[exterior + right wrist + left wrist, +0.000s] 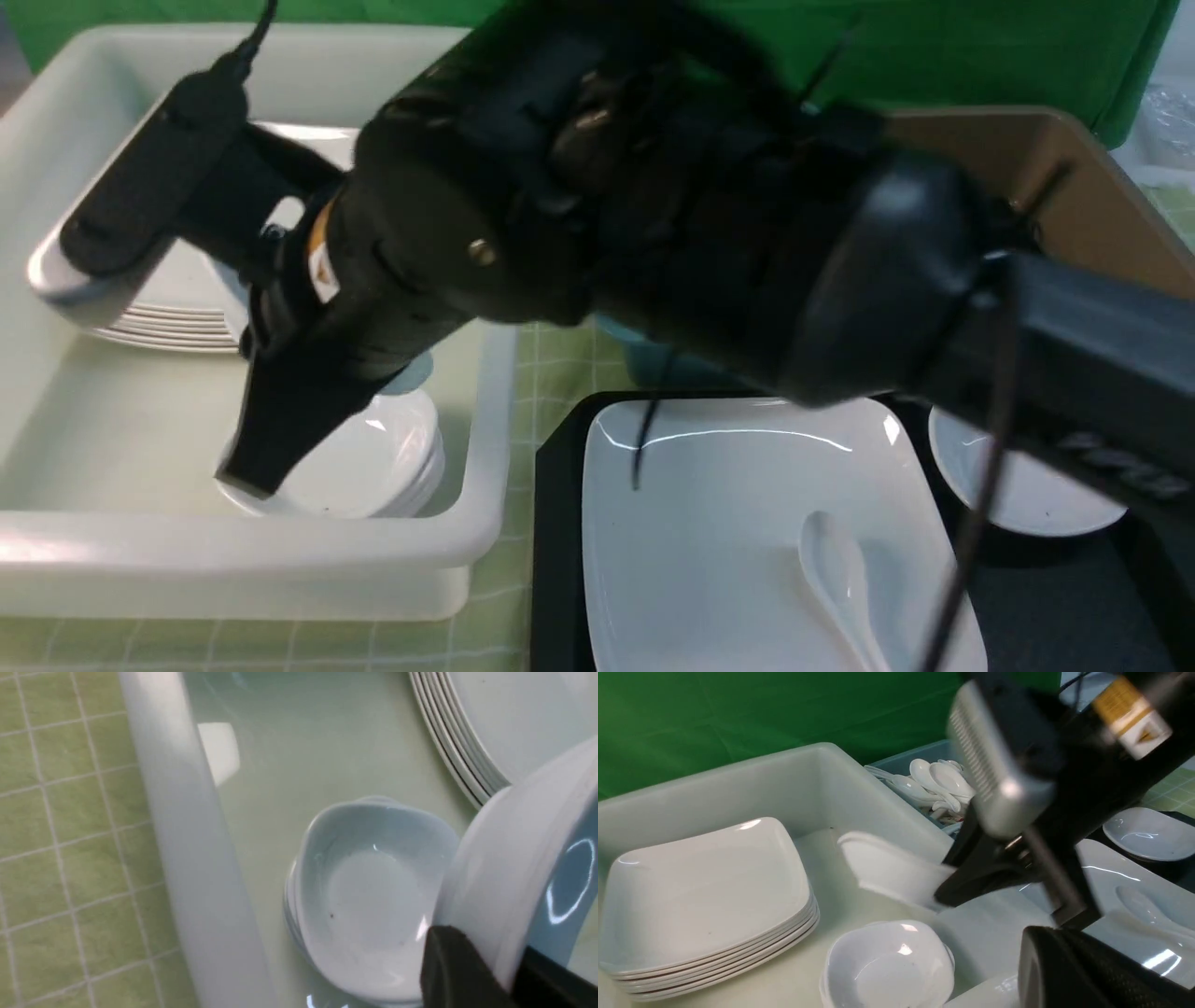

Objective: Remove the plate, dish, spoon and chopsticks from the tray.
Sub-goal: Use the right arm to put the small plate into the large storage box on the left, then use the right arm to grab a small plate from the dinner plate

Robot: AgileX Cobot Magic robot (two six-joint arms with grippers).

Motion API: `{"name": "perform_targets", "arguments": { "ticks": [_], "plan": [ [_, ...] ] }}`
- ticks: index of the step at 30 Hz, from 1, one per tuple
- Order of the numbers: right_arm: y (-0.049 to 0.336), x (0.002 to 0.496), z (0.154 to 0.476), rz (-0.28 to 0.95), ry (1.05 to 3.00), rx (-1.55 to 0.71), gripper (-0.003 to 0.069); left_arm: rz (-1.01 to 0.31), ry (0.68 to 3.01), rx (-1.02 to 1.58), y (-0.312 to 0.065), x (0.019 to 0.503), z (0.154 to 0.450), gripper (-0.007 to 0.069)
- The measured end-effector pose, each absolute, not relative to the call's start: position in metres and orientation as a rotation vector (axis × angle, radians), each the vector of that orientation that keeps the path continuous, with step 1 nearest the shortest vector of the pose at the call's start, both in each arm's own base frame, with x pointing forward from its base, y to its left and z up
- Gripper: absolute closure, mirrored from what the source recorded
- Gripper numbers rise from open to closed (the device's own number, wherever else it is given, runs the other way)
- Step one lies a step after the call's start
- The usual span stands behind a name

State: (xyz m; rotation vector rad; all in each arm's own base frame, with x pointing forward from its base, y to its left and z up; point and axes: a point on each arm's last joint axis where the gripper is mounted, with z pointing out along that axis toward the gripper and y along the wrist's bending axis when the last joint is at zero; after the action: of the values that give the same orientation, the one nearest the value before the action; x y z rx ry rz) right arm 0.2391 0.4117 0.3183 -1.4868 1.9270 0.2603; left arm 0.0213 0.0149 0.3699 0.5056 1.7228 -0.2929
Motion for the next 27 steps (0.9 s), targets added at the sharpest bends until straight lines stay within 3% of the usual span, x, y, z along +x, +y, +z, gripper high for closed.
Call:
{"name": "perform_targets", "arguments": {
  "ticks": [5, 9, 14, 15, 19, 22, 24, 27],
  "plan": [
    [0.434, 0.257, 0.276, 0.212, 1.961, -1.521, 0.0583, -0.296, 1.723, 0.505, 0.015, 0.021, 0.370, 0.0604],
    [0.438, 0.267, 0.251, 0.178, 1.997, -1.539, 0.0517, -0.303, 1.724, 0.505, 0.015, 0.021, 0.370, 0.0604],
    [0.437, 0.268, 0.249, 0.168, 2.009, -1.541, 0.0317, -0.307, 1.725, 0.506, 0.014, 0.021, 0.370, 0.0604],
    [0.436, 0.267, 0.253, 0.167, 2.022, -1.538, 0.0232, -0.308, 1.726, 0.506, 0.014, 0.020, 0.370, 0.0604],
    [0.424, 0.257, 0.284, 0.143, 2.074, -1.543, 0.0097, -0.332, 1.708, 0.505, 0.013, 0.020, 0.371, 0.0604],
    [0.408, 0.246, 0.316, 0.125, 2.107, -1.551, 0.0086, -0.378, 1.670, 0.506, 0.008, 0.020, 0.373, 0.0604],
    [0.387, 0.239, 0.346, 0.091, 2.135, -1.541, 0.0132, -0.438, 1.625, 0.510, 0.001, 0.023, 0.371, 0.0604],
    [0.370, 0.242, 0.367, 0.093, 2.135, -1.474, 0.0209, -0.487, 1.595, 0.516, -0.008, 0.027, 0.366, 0.0604]
  ]
}}
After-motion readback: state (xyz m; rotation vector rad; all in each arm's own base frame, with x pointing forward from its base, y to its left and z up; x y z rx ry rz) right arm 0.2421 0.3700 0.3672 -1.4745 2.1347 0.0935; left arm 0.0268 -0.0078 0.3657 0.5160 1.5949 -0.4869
